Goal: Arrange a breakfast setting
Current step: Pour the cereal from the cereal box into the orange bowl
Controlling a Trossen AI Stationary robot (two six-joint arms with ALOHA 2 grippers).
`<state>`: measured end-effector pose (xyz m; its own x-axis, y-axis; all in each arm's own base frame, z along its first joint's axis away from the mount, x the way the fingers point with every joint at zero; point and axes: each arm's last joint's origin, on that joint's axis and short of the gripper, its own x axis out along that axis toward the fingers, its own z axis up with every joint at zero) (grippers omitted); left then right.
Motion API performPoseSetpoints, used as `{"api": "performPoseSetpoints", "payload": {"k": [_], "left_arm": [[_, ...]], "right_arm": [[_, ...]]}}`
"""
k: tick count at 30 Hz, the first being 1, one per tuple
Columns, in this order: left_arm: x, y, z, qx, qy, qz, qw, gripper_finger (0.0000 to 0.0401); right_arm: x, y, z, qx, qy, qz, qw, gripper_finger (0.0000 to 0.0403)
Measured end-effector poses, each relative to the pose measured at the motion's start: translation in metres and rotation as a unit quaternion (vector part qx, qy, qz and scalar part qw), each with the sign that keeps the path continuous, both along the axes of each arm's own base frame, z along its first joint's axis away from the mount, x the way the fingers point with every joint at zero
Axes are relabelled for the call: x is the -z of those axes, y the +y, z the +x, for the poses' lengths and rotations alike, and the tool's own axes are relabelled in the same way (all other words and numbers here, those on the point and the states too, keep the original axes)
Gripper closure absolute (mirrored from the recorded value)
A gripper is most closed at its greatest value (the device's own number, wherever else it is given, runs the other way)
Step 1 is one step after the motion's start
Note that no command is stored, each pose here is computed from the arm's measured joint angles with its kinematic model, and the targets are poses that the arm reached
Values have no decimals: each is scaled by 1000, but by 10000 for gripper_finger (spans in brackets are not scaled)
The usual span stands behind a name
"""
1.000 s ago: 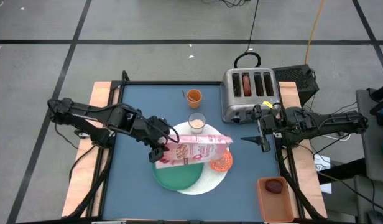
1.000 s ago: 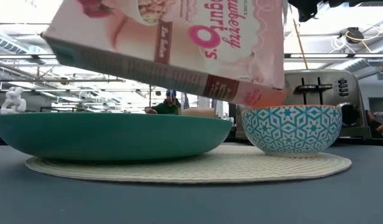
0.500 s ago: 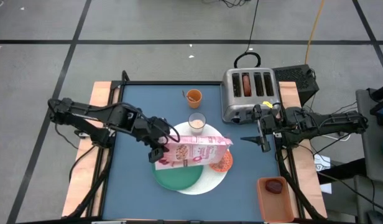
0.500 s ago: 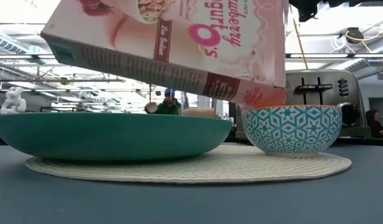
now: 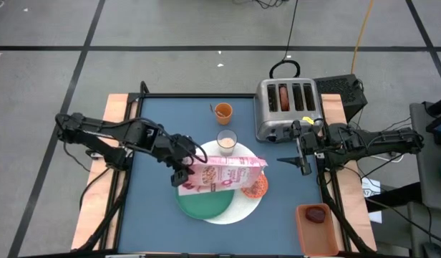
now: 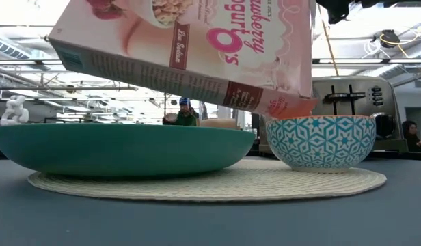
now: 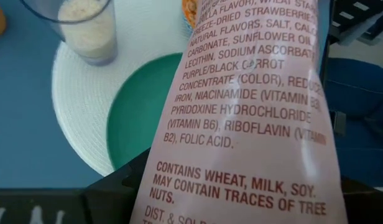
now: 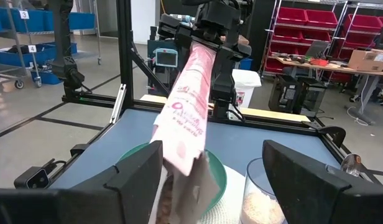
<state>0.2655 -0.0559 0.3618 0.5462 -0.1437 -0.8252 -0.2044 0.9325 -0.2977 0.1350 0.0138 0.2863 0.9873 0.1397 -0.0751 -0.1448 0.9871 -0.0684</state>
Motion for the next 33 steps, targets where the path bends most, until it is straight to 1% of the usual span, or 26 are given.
{"api": "performPoseSetpoints", "payload": {"k": [2,6,9,12,16,19,22,25,29,33], "left_arm": [[2,1,2,0,8,-15,1000,182],[2,-1,2,1,3,7,1000,182],[2,-1,2,4,6,-3,1000,182],[2,-1,2,5,3,5,1000,182],[-1,0,1,2,6,-2,1000,182],[-7,0,2,8,-17,13,1000,182],[-11,1,0,3,-10,4,1000,182],[-14,0,2,6,-27,8,1000,182],[-12,0,-1,-2,-11,8,1000,182],[-13,-1,1,-8,-17,2,1000,182]], "right_arm": [[0,0,0,0,0,0,1000,133],[0,0,0,0,0,0,1000,133],[0,0,0,0,0,0,1000,133],[0,0,0,0,0,0,1000,133],[0,0,0,0,0,0,1000,133],[0,0,0,0,0,0,1000,133],[0,0,0,0,0,0,1000,133],[0,0,0,0,-1,-4,1000,133],[0,0,0,-1,-1,-7,1000,133],[0,0,0,-1,-2,-12,1000,133]]}}
